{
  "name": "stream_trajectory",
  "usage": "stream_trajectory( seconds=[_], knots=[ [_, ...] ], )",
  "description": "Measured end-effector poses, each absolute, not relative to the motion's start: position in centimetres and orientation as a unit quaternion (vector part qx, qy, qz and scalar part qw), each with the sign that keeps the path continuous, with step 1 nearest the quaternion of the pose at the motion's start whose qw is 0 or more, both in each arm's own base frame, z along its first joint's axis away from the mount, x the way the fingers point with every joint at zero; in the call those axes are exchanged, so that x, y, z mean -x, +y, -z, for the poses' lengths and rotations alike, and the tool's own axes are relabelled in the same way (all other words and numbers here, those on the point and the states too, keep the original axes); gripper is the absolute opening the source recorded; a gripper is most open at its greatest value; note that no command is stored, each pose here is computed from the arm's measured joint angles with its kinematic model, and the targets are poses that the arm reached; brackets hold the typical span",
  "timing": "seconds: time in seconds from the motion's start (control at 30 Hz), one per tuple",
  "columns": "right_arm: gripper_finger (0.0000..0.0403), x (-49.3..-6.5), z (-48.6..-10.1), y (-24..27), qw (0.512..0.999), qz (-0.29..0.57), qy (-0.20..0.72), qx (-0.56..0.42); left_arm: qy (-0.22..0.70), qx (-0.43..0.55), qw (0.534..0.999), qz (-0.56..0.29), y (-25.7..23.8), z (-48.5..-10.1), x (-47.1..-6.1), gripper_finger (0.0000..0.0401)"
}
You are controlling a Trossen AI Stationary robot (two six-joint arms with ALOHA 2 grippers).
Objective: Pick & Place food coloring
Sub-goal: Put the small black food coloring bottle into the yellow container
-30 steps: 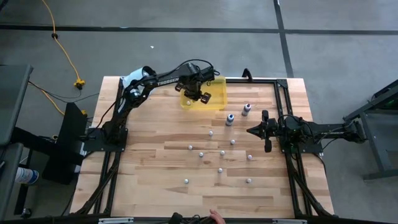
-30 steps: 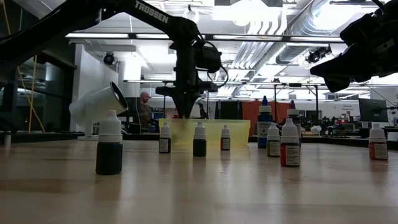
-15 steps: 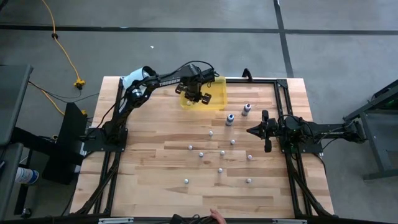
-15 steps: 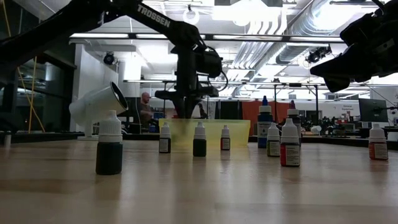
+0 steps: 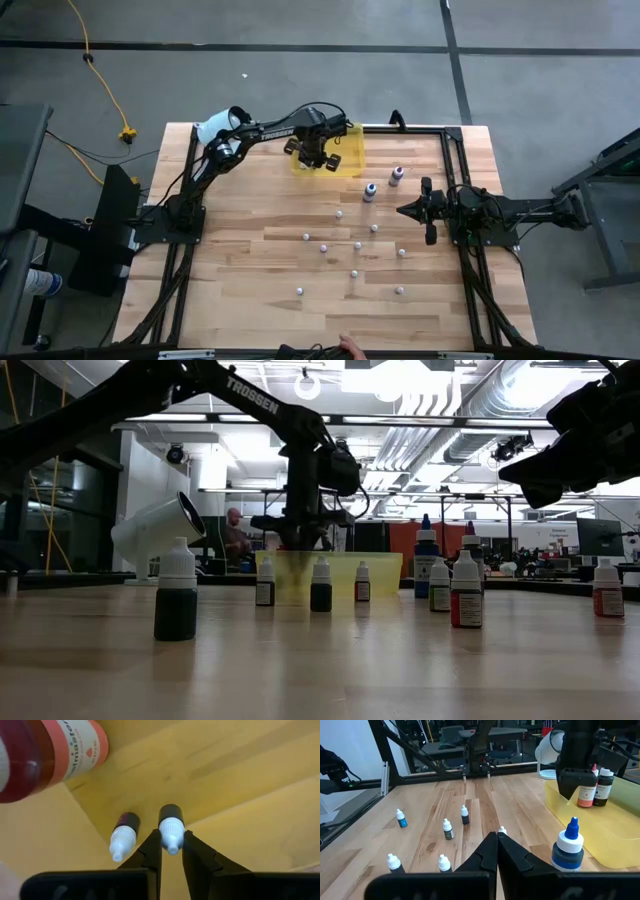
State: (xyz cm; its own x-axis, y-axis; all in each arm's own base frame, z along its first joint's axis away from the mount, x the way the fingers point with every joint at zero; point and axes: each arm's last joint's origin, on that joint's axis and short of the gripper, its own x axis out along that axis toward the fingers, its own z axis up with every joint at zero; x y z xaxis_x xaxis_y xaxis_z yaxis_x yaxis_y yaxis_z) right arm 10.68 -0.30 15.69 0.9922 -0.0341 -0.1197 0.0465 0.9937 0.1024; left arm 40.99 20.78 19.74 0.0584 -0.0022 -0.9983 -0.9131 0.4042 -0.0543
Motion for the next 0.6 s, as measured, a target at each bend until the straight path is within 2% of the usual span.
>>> stream_trajectory(
  seconds=[0.27, 0.6],
  knots=[
    [0.0, -10.68, -15.69, -0.3, 0.997, 0.02, 0.059, -0.052, 0.576, 0.395, 0.611, -0.372, 20.78, -19.82, -40.98, 0.0092],
    [0.0, -10.68, -15.69, -0.31, 0.997, 0.02, 0.059, -0.052, 0.574, 0.392, 0.613, -0.376, 20.82, -19.82, -41.0, 0.0097]
  ],
)
